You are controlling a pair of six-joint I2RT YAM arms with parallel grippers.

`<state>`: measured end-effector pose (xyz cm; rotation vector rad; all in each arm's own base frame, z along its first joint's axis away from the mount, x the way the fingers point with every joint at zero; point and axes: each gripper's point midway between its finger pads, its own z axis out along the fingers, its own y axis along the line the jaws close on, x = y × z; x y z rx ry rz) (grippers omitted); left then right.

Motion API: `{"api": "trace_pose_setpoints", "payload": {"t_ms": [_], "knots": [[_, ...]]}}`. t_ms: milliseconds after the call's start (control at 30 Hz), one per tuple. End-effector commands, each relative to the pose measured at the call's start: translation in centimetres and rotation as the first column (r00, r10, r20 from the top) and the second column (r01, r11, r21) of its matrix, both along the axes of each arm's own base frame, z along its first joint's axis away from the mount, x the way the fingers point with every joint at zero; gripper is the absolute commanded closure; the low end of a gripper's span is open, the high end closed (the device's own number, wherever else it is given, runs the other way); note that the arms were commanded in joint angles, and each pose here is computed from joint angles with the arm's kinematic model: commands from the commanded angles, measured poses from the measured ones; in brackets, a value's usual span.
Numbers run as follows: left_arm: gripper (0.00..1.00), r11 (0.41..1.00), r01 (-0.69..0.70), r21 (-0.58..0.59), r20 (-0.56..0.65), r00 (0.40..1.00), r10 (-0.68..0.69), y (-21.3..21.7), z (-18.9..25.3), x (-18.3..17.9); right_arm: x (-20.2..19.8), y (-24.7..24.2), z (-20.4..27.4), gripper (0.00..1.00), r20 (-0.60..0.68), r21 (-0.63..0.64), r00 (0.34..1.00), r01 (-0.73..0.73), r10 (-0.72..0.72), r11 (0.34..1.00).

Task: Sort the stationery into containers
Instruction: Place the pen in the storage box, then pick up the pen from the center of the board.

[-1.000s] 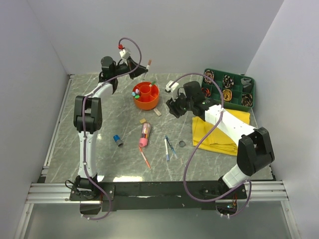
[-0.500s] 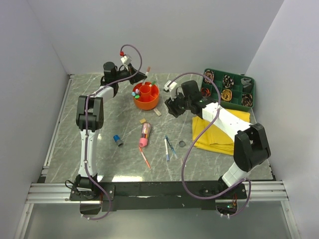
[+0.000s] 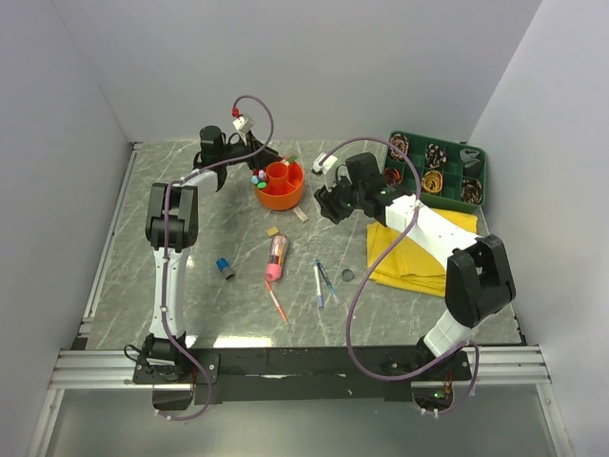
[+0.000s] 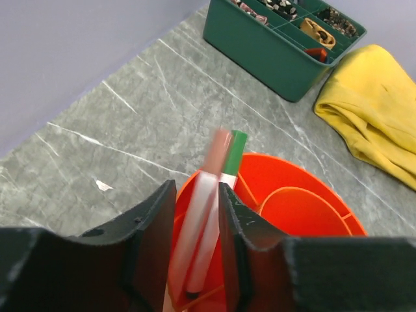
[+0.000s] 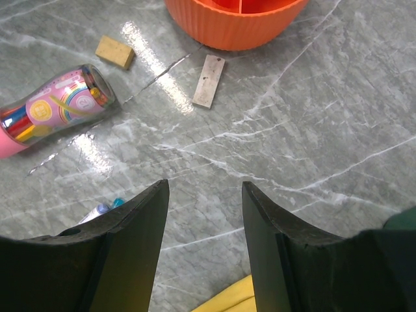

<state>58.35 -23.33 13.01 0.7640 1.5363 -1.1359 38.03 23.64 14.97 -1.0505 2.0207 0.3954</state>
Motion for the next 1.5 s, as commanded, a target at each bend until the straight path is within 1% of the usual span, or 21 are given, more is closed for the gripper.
{"api": "trace_pose_setpoints", "payload": {"t_ms": [0,200,400,600,633,667,733,767,867,900,967,1000,1033,1100,1133,1267,1300,1367,1400,1433,1467], "knots": [[0.56,1.000,0.016,0.018,0.117,0.993,-0.018,0.1,3.5,-0.6,1.4,0.6,2.0,0.43,0.045,0.035,0.999,0.002,-0.004,0.999],[0.49,1.000,-0.005,0.024,0.198,0.980,0.000,0.3,6.2,-0.7,1.2,0.5,2.2,0.43,0.047,0.034,0.999,-0.003,0.001,0.999],[0.44,0.999,-0.042,0.006,0.323,0.946,0.038,0.8,12.6,-0.7,1.3,0.5,3.2,0.43,0.071,0.042,0.997,-0.003,0.000,0.999],[0.40,0.997,-0.051,0.066,0.391,0.920,0.022,1.8,16.8,-3.6,1.1,0.4,4.4,0.43,0.086,0.033,0.996,-0.013,0.010,0.999],[0.40,0.993,-0.068,0.100,0.441,0.897,0.017,2.3,17.6,-4.8,1.0,0.3,4.7,0.43,0.099,0.024,0.995,-0.035,0.033,0.999],[0.39,0.989,-0.069,0.133,0.401,0.916,0.010,2.5,16.7,-5.8,0.8,0.2,4.8,0.43,0.107,0.010,0.993,-0.053,0.051,0.999],[0.39,0.977,-0.089,0.195,0.438,0.899,-0.006,3.2,17.3,-8.3,-0.1,0.0,4.5,0.43,0.110,-0.061,0.981,-0.151,0.157,0.987],[0.37,0.966,-0.106,0.237,0.362,0.932,0.014,3.7,15.9,-9.3,-0.7,0.3,4.2,0.43,0.092,-0.067,0.974,-0.202,0.207,0.977],[0.36,0.934,-0.152,0.324,0.302,0.952,0.050,4.9,15.7,-12.6,-1.2,0.5,2.3,0.43,-0.011,-0.100,0.966,-0.260,0.260,0.961],[0.36,0.926,-0.130,0.355,0.220,0.974,0.052,5.2,15.2,-15.0,-1.4,0.6,3.1,0.43,-0.038,-0.088,0.963,-0.270,0.268,0.959],[0.36,0.908,-0.103,0.407,0.175,0.984,0.033,5.8,14.4,-17.5,-2.6,1.2,3.1,0.43,-0.068,-0.068,0.929,-0.369,0.364,0.927],[0.36,0.898,-0.082,0.433,0.127,0.991,0.030,6.4,13.8,-20.1,-4.9,1.5,3.1,0.43,-0.116,-0.030,0.885,-0.457,0.451,0.889],[0.36,0.886,-0.085,0.456,0.142,0.990,0.022,6.8,13.4,-21.0,-5.5,1.3,2.8,0.43,-0.073,-0.073,0.830,-0.558,0.553,0.827],[0.35,0.873,-0.126,0.472,0.175,0.983,0.047,8.0,13.0,-23.0,-7.1,0.8,1.5,0.43,-0.073,-0.115,0.766,-0.643,0.639,0.757],[0.35,0.873,-0.148,0.464,0.193,0.979,0.063,8.4,13.0,-23.4,-7.2,0.6,0.9,0.42,-0.033,-0.203,0.680,-0.723,0.733,0.661],[0.33,0.875,-0.309,0.373,0.229,0.944,0.236,11.2,14.1,-23.9,-10.1,0.7,-1.4,0.42,-0.109,-0.407,0.387,-0.858,0.915,0.314],[0.33,0.875,-0.326,0.357,0.221,0.940,0.261,11.4,14.2,-24.5,-10.9,0.6,-2.1,0.40,-0.123,-0.423,0.334,-0.870,0.935,0.255],[0.32,0.875,-0.356,0.328,0.172,0.934,0.315,11.8,14.4,-25.1,-12.1,1.0,-3.5,0.39,-0.153,-0.498,0.178,-0.864,0.972,0.079],[0.32,0.872,-0.371,0.319,0.168,0.928,0.333,12.0,14.9,-25.8,-12.4,1.1,-4.0,0.39,-0.164,-0.516,0.129,-0.856,0.978,0.026],[0.31,0.877,-0.375,0.299,0.144,0.927,0.347,11.8,15.2,-26.3,-12.7,1.5,-4.3,0.40,-0.161,-0.548,0.032,-0.834,0.986,-0.062],[0.29,0.868,-0.410,0.281,0.135,0.912,0.387,13.1,15.5,-26.4,-13.3,1.5,-5.2,0.40,-0.168,-0.557,-0.025,-0.822,0.985,-0.116]]}}
